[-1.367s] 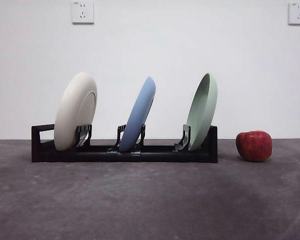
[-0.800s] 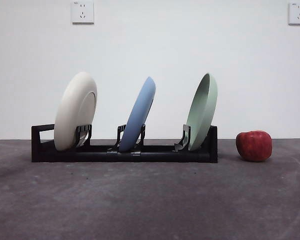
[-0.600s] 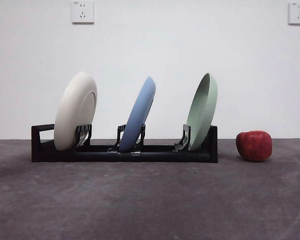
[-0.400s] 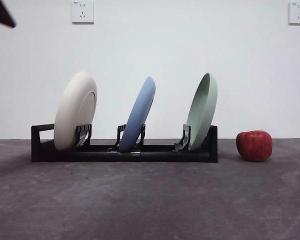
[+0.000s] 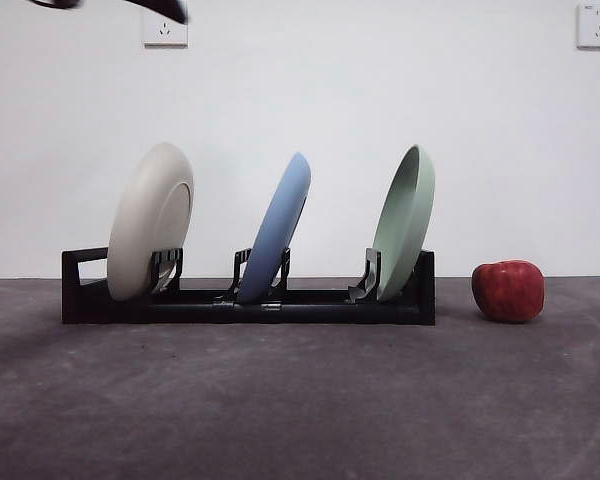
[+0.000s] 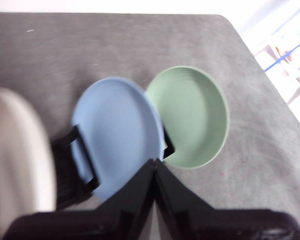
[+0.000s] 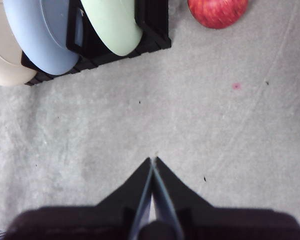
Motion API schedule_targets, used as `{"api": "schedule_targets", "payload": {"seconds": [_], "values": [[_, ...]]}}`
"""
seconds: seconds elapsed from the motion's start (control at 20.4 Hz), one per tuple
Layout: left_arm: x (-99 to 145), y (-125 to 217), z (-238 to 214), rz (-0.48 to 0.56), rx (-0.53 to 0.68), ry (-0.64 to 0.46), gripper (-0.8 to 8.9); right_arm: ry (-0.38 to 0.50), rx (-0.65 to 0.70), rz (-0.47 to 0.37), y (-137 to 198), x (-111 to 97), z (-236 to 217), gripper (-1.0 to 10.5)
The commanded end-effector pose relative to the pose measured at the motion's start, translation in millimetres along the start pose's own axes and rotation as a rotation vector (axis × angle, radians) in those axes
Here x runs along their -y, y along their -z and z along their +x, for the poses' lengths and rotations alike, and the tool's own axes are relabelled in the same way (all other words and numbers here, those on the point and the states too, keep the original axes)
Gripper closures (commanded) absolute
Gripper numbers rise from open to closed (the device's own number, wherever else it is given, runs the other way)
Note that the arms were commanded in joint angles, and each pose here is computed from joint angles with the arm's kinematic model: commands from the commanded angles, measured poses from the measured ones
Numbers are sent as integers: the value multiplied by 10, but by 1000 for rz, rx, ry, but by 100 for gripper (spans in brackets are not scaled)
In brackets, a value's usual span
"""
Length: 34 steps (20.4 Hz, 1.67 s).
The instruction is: Take the blue plate from the plate rack,put the plate on the table,take the apple from the table,put the apple in the plate
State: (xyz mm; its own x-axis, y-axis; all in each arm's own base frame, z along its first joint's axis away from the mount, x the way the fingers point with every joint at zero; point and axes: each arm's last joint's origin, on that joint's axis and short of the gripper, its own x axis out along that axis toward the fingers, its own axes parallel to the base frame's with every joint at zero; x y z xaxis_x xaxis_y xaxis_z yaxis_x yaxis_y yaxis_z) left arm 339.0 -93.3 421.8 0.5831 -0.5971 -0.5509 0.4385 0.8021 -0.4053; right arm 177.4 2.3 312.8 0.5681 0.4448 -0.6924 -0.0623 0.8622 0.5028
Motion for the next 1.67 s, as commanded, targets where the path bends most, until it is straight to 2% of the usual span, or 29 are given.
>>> {"api": "schedule_targets", "payload": {"seconds": [0.05,0.1,0.2,0.29,0.34,0.39,0.64,0.93,1.08,1.52,1.57,1.67], "values": [[73,-102,309,31,-46,37,813,-6,7,-16,-13,-10,-9,940],[90,-127,413,27,-56,48,802,-6,7,-15,-13,-10,-9,940],[111,-138,653,16,-85,64,697,-5,6,-15,-12,-10,-9,940],[95,-107,878,-7,-123,69,662,-5,6,-15,-13,-10,-9,940],[75,-83,994,-33,-139,70,539,-5,6,-14,-13,-10,-9,940],[66,-69,1081,-38,-143,73,464,-5,6,-14,-12,-10,-9,940],[19,-20,1402,-80,-143,83,463,-1,-8,-3,3,-6,-9,940],[101,33,1611,-53,-131,74,463,31,-28,9,28,7,-9,940],[153,75,1675,-39,-128,5,463,41,-39,15,41,12,-10,940],[69,182,1879,-61,-168,-58,465,67,-79,18,85,25,-13,940],[66,200,1908,-62,-178,-53,491,67,-81,15,87,25,-13,940],[81,237,1966,-61,-195,-42,618,67,-84,15,92,26,-14,940]]}}
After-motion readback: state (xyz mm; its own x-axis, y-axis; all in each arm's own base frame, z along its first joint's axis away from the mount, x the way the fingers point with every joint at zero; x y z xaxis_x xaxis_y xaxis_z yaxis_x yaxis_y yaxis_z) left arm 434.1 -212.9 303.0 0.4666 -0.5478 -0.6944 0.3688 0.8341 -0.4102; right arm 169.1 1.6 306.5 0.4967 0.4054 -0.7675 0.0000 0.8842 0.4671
